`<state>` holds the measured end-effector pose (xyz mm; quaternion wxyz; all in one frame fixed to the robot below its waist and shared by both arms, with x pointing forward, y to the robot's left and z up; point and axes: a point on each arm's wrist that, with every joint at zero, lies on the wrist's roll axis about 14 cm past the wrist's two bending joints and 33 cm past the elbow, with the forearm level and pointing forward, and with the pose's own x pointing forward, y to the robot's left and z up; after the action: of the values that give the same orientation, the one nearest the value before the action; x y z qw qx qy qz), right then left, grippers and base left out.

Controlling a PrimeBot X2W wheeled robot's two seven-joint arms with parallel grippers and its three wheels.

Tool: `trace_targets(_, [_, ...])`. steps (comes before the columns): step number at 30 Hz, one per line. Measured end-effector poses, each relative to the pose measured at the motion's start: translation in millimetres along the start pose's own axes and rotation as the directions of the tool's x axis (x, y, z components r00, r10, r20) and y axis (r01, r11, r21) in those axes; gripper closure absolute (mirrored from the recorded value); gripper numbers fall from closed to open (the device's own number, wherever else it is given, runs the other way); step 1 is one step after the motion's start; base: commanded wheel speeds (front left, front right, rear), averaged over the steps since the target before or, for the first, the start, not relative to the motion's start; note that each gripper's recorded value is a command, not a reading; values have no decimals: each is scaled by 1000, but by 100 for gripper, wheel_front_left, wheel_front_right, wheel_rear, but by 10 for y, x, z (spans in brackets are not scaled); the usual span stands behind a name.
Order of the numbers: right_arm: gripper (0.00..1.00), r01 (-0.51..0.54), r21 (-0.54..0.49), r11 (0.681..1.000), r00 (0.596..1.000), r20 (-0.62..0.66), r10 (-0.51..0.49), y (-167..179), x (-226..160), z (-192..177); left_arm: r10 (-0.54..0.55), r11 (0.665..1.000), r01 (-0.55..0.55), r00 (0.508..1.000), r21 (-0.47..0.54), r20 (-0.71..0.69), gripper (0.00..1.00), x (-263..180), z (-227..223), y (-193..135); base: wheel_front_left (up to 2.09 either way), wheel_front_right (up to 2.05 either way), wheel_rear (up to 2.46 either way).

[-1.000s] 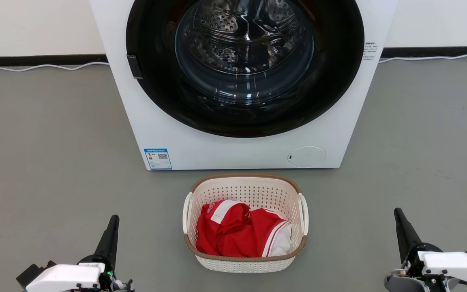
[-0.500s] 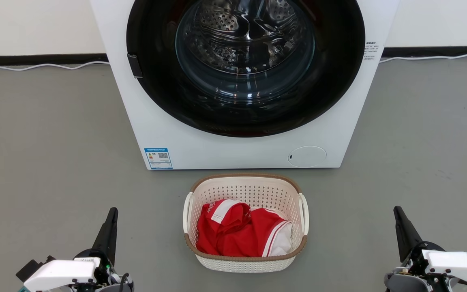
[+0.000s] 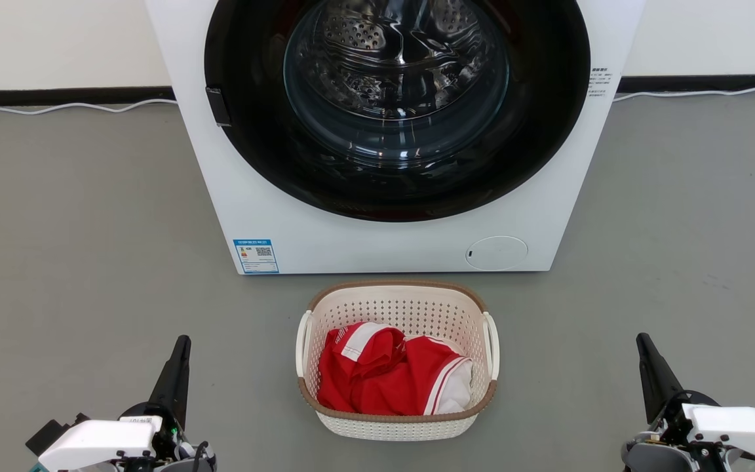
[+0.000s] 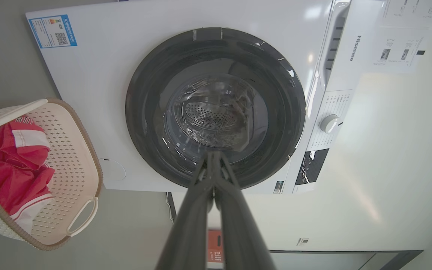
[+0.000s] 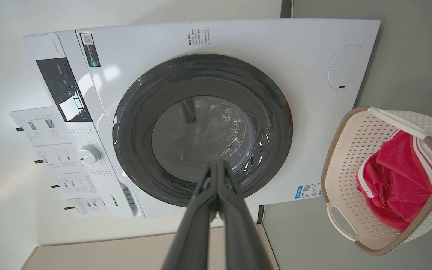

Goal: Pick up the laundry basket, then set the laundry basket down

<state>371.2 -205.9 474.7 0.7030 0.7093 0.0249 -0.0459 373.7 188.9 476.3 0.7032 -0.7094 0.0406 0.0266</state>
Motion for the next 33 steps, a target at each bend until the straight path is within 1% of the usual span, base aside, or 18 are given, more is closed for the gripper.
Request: trace_targets(33, [100,0,0,1000,1000,0,0,1,0,1,0,1000,0,1000,0,0,100,0,0,-1,0,0,0])
